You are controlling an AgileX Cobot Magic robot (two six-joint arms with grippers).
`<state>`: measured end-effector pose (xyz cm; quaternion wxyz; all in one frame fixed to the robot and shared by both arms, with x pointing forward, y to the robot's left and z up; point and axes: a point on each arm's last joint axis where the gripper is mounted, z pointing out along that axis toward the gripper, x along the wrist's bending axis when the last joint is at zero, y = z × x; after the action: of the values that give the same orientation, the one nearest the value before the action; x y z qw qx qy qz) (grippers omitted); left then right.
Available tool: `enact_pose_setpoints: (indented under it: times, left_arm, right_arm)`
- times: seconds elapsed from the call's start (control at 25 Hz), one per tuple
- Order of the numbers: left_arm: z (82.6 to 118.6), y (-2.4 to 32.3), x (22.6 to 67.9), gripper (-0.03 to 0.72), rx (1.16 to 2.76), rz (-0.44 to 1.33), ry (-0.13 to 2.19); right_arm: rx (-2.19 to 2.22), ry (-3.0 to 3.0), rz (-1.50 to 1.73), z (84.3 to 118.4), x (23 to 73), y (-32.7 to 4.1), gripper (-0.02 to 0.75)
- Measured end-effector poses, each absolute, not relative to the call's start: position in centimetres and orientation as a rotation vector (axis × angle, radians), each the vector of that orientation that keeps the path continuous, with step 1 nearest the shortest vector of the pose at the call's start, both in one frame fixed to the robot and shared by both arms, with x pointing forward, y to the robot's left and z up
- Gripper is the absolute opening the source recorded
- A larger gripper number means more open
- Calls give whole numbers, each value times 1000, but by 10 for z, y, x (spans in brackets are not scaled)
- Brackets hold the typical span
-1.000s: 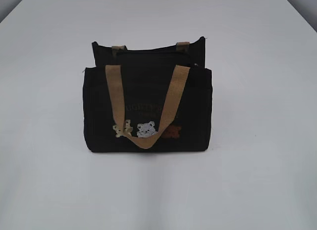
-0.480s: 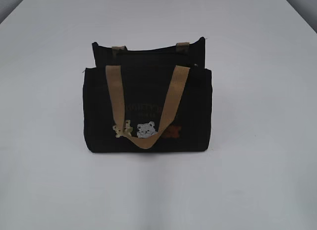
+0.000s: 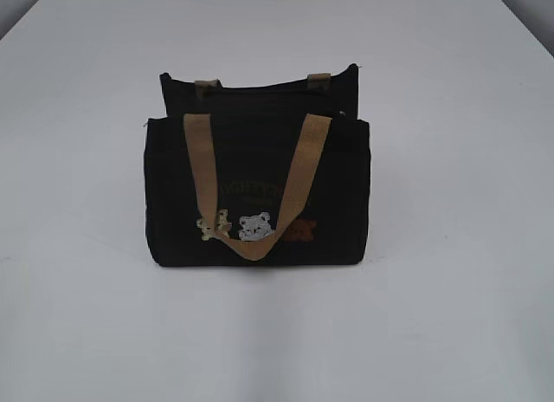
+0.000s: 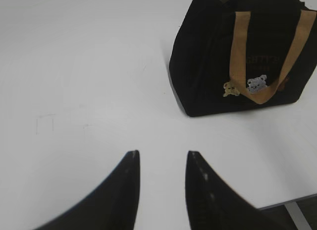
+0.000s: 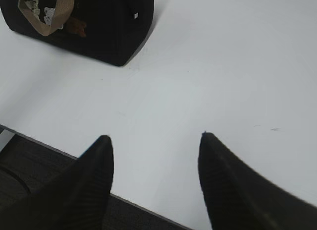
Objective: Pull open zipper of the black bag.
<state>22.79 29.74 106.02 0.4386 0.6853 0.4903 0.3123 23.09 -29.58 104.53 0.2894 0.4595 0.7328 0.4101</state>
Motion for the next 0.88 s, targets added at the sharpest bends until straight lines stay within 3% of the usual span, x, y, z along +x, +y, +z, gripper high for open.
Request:
enact_pose_setpoints:
  times: [0.88]
  left_arm:
    - [1060,295,229,239,1591,904,1416]
  right_arm:
    - [1486,1671,924,1045,233,-293,431]
